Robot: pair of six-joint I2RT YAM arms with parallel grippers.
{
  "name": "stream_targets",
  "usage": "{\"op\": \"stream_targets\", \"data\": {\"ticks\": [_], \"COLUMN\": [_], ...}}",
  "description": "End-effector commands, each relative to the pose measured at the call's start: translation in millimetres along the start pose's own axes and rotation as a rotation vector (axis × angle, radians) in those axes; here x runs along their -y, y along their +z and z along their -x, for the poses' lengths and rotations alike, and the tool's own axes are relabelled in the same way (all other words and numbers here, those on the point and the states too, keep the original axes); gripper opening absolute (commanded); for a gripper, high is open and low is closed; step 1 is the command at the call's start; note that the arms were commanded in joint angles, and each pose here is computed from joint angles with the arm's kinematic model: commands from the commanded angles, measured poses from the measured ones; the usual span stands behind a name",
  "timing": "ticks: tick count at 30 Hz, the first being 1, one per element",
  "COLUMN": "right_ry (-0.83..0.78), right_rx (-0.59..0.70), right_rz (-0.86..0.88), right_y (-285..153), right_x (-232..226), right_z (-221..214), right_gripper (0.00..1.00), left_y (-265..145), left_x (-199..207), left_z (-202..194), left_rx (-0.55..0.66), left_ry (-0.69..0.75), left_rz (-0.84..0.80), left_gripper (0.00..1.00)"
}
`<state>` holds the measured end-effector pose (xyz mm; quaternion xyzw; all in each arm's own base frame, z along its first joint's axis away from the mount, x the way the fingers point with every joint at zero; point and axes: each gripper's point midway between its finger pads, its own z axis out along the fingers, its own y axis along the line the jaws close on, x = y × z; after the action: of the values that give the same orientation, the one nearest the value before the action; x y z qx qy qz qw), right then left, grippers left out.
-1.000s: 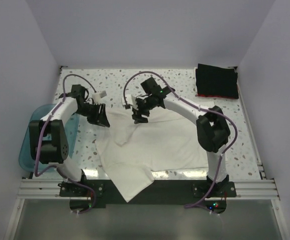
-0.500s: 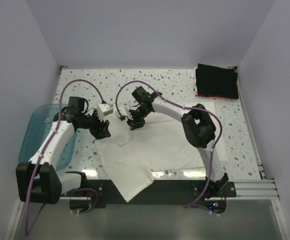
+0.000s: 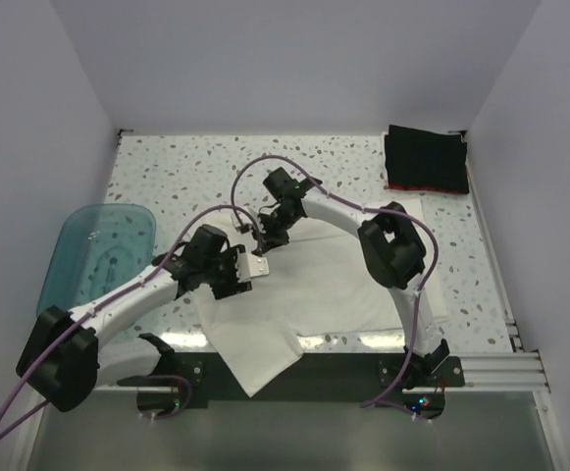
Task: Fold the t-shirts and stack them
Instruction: Fold the tshirt
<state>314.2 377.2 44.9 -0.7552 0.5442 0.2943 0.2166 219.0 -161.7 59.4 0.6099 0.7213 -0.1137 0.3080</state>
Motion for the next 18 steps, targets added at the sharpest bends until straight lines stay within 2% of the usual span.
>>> {"op": "stream_targets", "data": {"ticks": [1,5,10,11,13,14,18], "right_ry": [0.007,0.020,0.021,0.017,0.017,0.013,0.006], "right_rx": [0.072,0.073,0.071,0.072,0.074,0.075,0.072], "right_rz": [-0.016,-0.018,-0.014,-0.012,-0.010,-0.012,-0.016], "right_y": [-12.8,-16.4,-17.8,-18.1,-18.0,-18.2,-20.7], "right_x": [10.7,12.7,12.2,11.3,10.8,11.5,12.6], "right_z": [17.0,14.4,12.3,13.4,13.8,14.3,16.0], "right_gripper": [0.00,0.00,0.00,0.00,0.00,0.00,0.00], "left_y": [10.7,25.3,37.7,38.0,35.6,33.4,20.6], "left_x": [-21.0,-12.8,-10.9,-13.6,-22.1,-21.6,-18.7], "left_z": [15.7,7.6,-3.7,-4.0,-0.6,-0.2,11.8], "left_rx": [0.030,-0.004,-0.057,-0.064,-0.073,-0.079,-0.068], "left_ry": [0.044,0.062,0.060,0.058,0.048,0.045,0.042], "left_rz": [0.124,0.099,0.079,0.089,0.119,0.115,0.077], "left_gripper": [0.64,0.59,0.47,0.37,0.25,0.14,0.00]}}
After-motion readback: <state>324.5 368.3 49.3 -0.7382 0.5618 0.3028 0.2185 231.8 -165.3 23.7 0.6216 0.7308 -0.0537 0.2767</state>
